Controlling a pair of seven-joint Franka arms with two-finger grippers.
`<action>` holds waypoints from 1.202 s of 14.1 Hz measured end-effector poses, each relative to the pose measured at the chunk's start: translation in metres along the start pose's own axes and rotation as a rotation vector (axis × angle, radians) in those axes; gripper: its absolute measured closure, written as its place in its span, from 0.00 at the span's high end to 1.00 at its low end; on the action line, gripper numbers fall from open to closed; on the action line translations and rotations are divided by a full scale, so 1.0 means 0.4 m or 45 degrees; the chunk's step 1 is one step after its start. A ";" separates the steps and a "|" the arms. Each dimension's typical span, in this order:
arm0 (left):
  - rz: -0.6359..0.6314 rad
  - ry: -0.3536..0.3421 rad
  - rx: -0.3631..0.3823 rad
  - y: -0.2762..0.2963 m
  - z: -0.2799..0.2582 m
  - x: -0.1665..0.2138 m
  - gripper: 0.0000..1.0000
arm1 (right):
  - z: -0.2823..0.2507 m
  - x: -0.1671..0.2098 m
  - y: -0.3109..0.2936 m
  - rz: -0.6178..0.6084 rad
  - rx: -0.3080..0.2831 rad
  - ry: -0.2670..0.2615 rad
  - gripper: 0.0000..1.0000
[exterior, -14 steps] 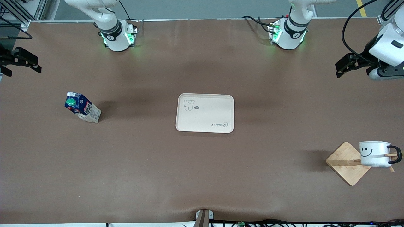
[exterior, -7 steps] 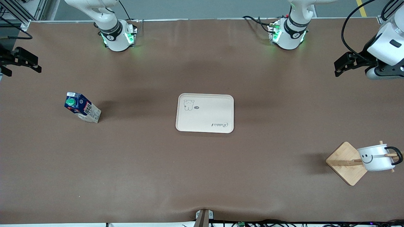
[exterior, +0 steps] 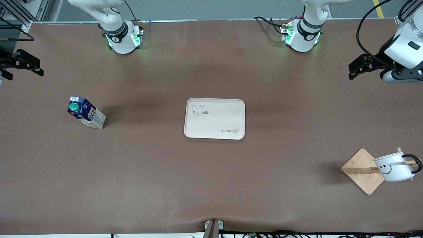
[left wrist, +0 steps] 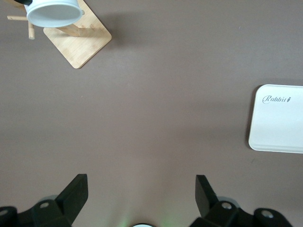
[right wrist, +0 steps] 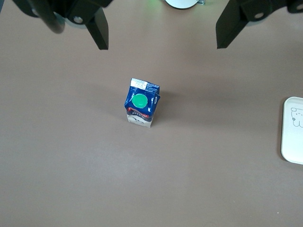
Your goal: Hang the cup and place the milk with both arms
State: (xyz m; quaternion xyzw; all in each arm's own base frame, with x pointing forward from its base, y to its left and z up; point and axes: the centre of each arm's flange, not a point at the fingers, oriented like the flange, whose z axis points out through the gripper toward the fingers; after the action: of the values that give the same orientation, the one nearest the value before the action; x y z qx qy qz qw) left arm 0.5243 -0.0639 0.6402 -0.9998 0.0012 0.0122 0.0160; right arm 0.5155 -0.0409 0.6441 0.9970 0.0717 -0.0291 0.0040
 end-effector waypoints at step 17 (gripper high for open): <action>0.004 -0.001 0.000 0.007 0.001 -0.001 1.00 | 0.016 0.000 0.010 0.009 0.009 -0.036 1.00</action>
State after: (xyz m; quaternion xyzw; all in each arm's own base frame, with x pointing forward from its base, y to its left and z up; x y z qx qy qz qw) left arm 0.5240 -0.0666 0.6399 -0.9998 0.0029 0.0125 0.0161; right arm 0.5158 -0.0448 0.6376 0.9967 0.0679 -0.0435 0.0018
